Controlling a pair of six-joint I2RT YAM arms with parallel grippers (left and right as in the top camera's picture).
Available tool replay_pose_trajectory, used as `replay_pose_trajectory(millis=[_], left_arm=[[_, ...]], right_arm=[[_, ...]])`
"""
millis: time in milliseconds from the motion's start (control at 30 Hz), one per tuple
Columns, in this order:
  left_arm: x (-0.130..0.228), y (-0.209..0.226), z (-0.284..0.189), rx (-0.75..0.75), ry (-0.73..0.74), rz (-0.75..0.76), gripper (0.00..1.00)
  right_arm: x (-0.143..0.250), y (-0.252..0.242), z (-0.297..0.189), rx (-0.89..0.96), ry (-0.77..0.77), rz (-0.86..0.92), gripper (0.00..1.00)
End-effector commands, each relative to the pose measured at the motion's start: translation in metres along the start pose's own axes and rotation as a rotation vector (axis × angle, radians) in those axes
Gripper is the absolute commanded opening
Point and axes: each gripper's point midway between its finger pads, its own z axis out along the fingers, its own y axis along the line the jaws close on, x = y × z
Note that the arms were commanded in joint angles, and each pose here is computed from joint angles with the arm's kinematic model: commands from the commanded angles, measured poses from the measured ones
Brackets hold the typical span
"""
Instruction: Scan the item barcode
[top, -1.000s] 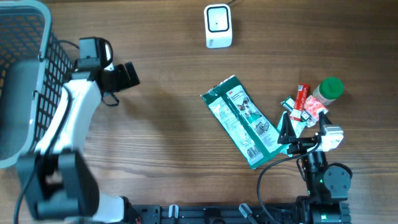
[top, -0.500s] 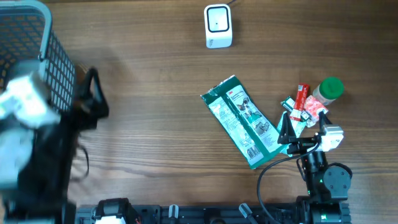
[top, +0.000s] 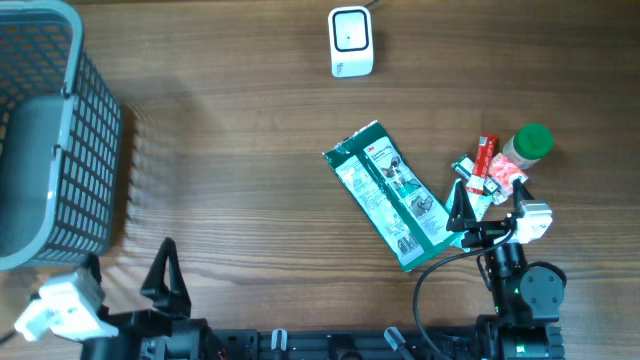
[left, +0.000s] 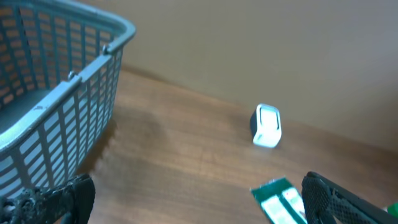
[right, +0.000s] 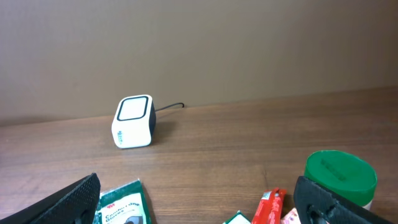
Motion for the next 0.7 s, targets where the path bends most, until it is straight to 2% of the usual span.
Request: replay_pose_trajectory(millis=[0, 333, 533, 667], left_arm=[[0.016, 0.005, 0.006, 0.017, -0.049, 0.013, 1.00], [0.018, 0.002, 0.058, 0.099, -0.274, 0.013, 1.00], [-0.012, -0.007, 0.073, 0.191, -0.544, -0.023, 1.00], [-0.011, -0.007, 0.079, 0.244, -0.658, -0.066, 1.00]], right_arm=[[-0.003, -0.003, -0.001, 0.017, -0.015, 0.018, 1.00], [-0.003, -0.003, -0.001, 0.017, -0.015, 0.018, 1.00], [-0.003, -0.003, -0.001, 0.017, -0.015, 0.018, 1.00], [-0.003, -0.003, -0.001, 0.017, -0.015, 0.017, 1.00]])
